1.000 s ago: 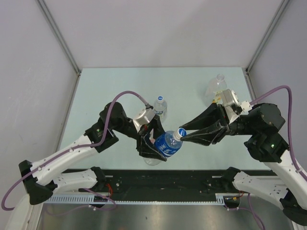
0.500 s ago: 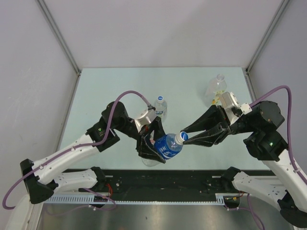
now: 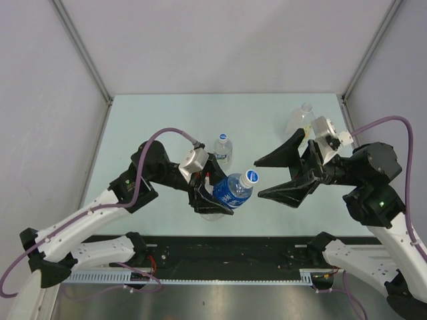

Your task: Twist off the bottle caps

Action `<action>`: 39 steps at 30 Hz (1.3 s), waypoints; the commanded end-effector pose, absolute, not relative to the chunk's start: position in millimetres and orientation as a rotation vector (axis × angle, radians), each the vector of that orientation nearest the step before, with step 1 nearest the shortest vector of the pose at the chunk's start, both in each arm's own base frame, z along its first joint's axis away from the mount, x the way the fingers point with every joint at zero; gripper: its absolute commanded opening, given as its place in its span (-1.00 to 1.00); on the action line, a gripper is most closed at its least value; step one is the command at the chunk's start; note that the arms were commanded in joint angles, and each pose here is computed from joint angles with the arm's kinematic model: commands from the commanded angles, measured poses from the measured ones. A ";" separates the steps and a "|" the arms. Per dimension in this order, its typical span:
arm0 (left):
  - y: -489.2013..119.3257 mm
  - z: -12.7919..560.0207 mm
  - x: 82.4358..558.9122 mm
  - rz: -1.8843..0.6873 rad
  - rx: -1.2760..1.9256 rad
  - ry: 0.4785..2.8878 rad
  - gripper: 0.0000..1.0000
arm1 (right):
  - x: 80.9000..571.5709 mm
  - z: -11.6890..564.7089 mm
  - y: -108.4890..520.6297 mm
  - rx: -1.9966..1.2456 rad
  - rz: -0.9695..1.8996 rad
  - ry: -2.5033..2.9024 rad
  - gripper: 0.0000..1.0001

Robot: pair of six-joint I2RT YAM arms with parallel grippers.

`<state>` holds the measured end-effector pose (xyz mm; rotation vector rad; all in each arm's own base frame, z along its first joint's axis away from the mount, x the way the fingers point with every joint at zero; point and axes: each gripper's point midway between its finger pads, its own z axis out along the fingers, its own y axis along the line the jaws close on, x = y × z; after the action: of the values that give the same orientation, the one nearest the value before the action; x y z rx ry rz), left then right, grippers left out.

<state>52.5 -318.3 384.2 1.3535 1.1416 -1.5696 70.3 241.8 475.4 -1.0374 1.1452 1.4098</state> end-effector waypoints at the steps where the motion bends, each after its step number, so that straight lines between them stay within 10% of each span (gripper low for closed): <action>1: -316.6 399.7 73.9 -1.419 1.259 1.121 -0.99 | 79.7 504.8 228.4 -0.873 1.343 1.135 0.63; 14: -305.3 387.1 177.4 -0.776 0.764 1.344 -0.99 | 177.7 509.4 181.0 -0.084 1.124 1.364 0.49; 39: -316.2 368.7 192.3 -0.387 0.635 1.418 -1.00 | 195.7 477.9 234.8 -0.028 1.065 1.495 0.47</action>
<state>191.3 -319.9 338.5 0.7002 1.4663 -0.3773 189.3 243.7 461.0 -0.0774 1.5536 1.1024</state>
